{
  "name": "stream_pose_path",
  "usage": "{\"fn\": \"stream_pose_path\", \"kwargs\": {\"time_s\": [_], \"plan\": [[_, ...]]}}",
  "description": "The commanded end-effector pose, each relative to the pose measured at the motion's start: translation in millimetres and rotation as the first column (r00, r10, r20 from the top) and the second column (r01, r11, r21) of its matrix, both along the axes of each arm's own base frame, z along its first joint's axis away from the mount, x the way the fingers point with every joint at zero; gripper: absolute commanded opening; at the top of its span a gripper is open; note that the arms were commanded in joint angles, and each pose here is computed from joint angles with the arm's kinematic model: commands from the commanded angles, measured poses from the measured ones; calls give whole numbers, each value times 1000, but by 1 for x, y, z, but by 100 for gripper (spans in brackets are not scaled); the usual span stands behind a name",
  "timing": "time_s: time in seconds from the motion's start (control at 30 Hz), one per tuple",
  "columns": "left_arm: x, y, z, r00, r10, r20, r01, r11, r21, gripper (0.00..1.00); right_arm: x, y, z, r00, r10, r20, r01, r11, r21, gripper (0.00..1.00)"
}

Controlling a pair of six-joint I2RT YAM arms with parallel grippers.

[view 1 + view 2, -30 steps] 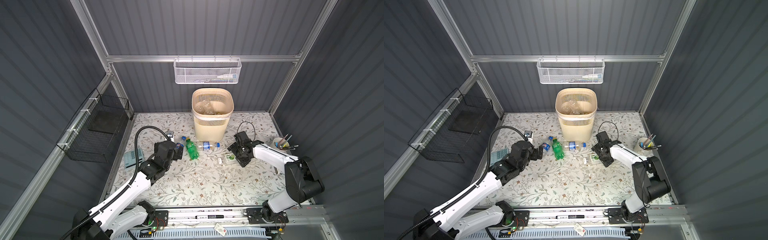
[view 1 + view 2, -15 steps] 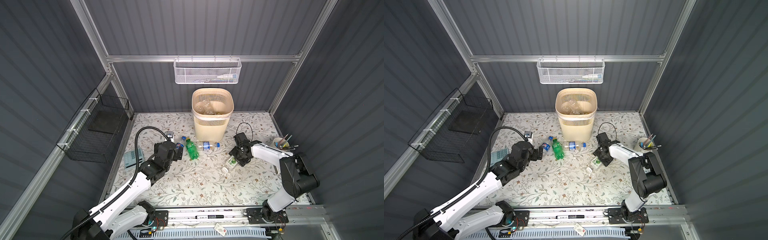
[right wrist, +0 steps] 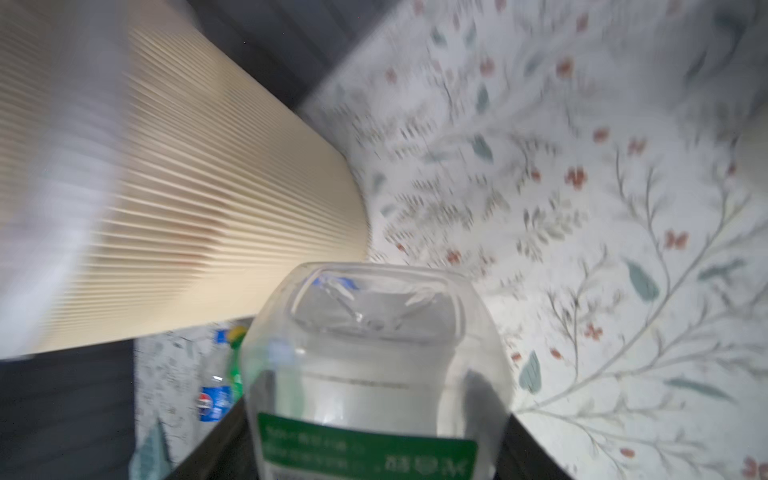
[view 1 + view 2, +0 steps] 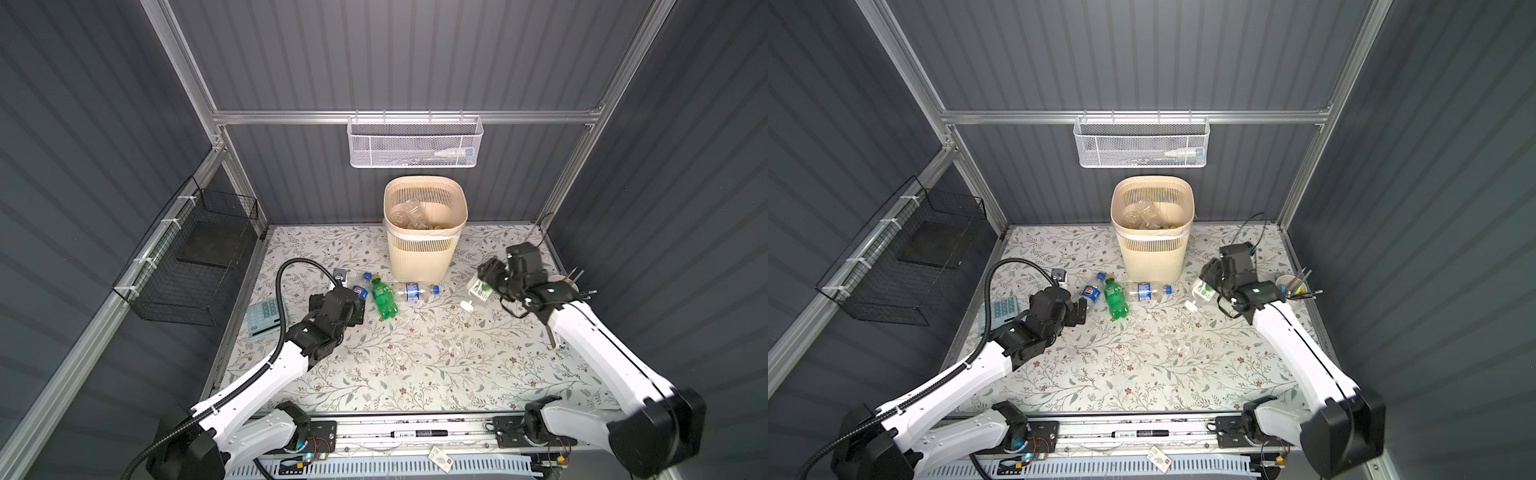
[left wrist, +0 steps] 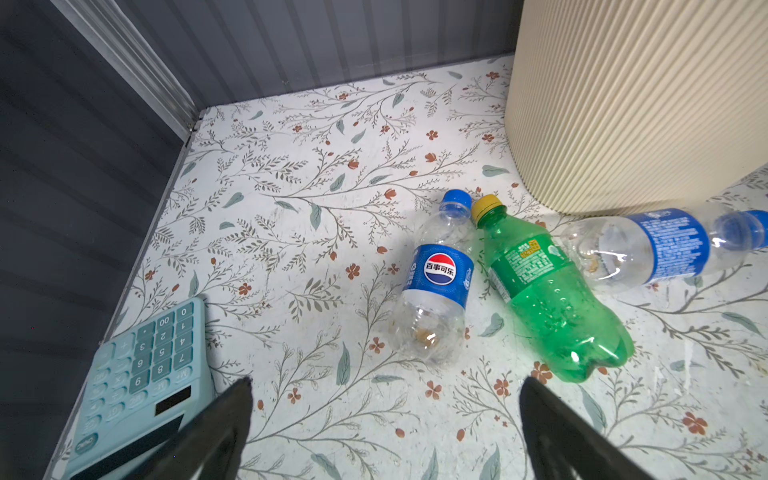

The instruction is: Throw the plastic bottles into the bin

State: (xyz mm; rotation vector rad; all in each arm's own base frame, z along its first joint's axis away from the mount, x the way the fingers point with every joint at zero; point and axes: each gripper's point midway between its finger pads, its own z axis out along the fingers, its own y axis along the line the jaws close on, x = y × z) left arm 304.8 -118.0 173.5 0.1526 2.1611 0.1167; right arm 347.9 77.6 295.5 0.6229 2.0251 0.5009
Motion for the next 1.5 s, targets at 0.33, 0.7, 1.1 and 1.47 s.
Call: {"fn": "stream_pose_path", "kwargs": {"time_s": [0.33,0.7,1.1,1.47], "plan": [[4,-3,-31,993,36,-109,-36,999,0,100,34,3,214,837,-6,548,-11,1000,28,52],[1,-1,-33,990,43,-135,-41,999,12,100,131,89,139,952,282,122,-267,955,-126,99],[19,-19,-31,987,-34,-159,43,998,53,100,51,-7,111,970,61,236,-48,997,-62,99],[69,-28,-64,942,-106,-318,125,991,40,94,-15,-62,-29,998,-59,29,59,998,-2,99]]}}
